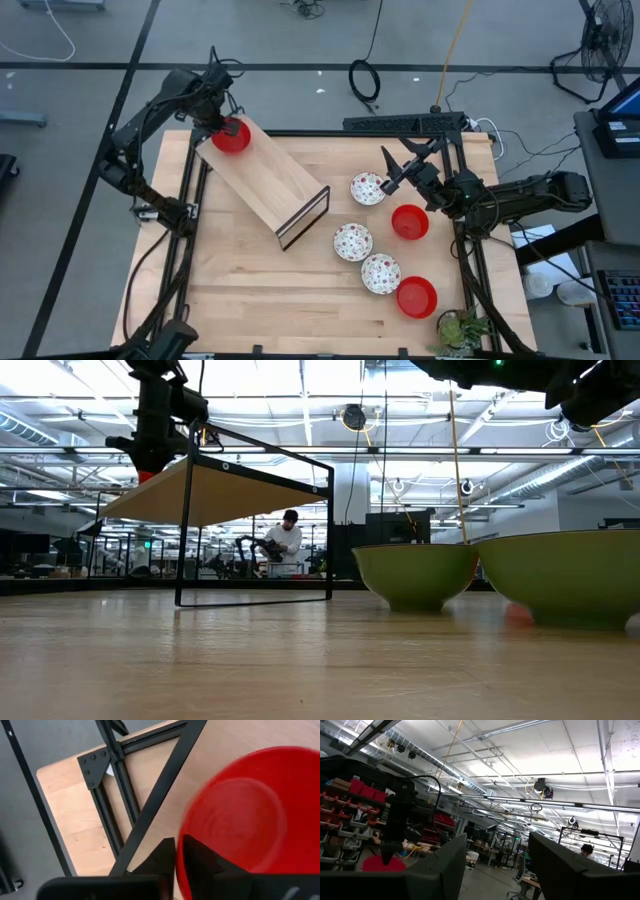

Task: Pick & Place Mini bowls
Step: Put the top red bowl on the shelf, then stack the top red bowl on the red bowl on the shelf

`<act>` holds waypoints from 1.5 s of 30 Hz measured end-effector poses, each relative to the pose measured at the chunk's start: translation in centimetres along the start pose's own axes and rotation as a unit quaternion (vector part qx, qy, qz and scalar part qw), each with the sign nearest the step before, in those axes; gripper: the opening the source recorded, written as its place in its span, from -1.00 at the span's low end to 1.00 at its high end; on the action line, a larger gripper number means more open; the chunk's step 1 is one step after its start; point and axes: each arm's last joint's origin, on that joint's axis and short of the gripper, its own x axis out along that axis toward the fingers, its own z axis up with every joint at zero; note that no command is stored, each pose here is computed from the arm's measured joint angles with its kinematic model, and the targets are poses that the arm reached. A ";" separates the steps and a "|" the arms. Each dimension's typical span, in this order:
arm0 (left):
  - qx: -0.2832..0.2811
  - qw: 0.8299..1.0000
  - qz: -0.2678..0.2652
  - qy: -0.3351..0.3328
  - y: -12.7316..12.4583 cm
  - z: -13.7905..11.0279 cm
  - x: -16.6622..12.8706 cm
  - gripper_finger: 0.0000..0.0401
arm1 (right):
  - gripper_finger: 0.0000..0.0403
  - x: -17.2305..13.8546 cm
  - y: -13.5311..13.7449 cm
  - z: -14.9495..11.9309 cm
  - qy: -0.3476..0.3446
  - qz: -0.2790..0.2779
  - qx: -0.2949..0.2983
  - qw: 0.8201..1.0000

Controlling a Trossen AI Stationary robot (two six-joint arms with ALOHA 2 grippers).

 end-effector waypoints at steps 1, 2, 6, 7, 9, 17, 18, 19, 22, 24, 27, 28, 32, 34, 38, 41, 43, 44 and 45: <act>-0.002 1.000 0.000 -0.001 0.0 0.0 0.0 -0.73 | -0.01 0.0 0.0 0.0 0.000 0.000 0.000 1.000; -0.002 1.000 0.000 -0.001 0.0 0.0 0.0 -0.68 | -0.01 0.0 0.0 0.0 0.000 0.000 0.000 1.000; -0.002 1.000 0.000 -0.002 0.0 0.0 0.0 -0.50 | -0.01 0.0 0.0 0.0 0.000 0.000 0.000 1.000; -0.001 1.000 -0.001 -0.002 0.0 0.0 0.0 -0.46 | -0.01 0.0 0.0 0.0 0.000 0.000 0.000 1.000; 0.004 1.000 -0.005 -0.003 0.0 0.0 -0.1 -0.36 | -0.01 0.0 0.0 0.0 0.000 0.000 0.000 1.000; 0.025 0.996 -0.026 -0.078 0.7 -0.8 -4.1 -0.18 | -0.01 0.0 0.0 0.0 0.000 0.000 0.000 1.000; 0.029 0.994 -0.032 -0.096 0.8 -1.0 -5.0 -0.18 | -0.02 0.0 0.0 0.0 0.000 0.000 0.000 1.000; 0.033 0.992 -0.043 -0.116 0.9 -1.3 -6.0 -0.18 | -0.02 0.0 0.0 0.0 0.000 0.000 0.000 1.000; 0.054 0.975 -0.105 -0.188 0.7 -2.6 -8.8 -0.18 | -0.02 0.0 0.0 0.0 0.000 0.000 0.000 1.000; 0.092 0.949 -0.174 -0.246 0.4 -3.8 -10.7 -0.17 | -0.02 0.0 0.0 0.0 0.001 0.001 0.006 1.000; 0.193 0.879 -0.275 -0.339 -0.5 -6.6 -13.6 -0.17 | -0.02 -0.1 0.2 0.1 0.000 0.010 0.036 0.999; 0.225 0.850 -0.303 -0.366 -0.8 -7.7 -14.3 -0.17 | -0.02 -0.2 0.3 0.2 -0.002 0.021 0.042 0.999; 0.318 0.740 -0.383 -0.453 -2.5 -11.6 -14.2 -0.17 | -0.03 -0.2 1.6 1.1 0.022 0.123 0.059 0.990; 0.329 0.705 -0.413 -0.473 -3.4 -13.2 -12.3 -0.17 | -0.03 0.3 2.3 1.8 0.066 0.178 0.075 0.979; 0.343 0.647 -0.472 -0.491 -6.0 -15.6 -6.3 -0.17 | -0.03 0.7 3.5 2.3 0.224 0.231 0.078 0.944; 0.365 0.598 -0.500 -0.509 -7.8 -17.0 -2.1 -0.17 | -0.03 0.6 3.6 2.2 0.338 0.185 0.062 0.921; 0.404 0.542 -0.511 -0.531 -8.6 -17.8 -0.3 -0.17 | -0.03 0.6 3.0 2.6 0.396 0.140 0.064 0.905; 0.424 0.507 -0.514 -0.546 -8.8 -18.2 0.2 -0.17 | -0.03 0.5 2.6 2.8 0.427 0.120 0.077 0.893; 0.439 0.489 -0.517 -0.548 -9.1 -18.6 0.9 -0.17 | -0.03 0.3 2.2 3.0 0.459 0.101 0.096 0.877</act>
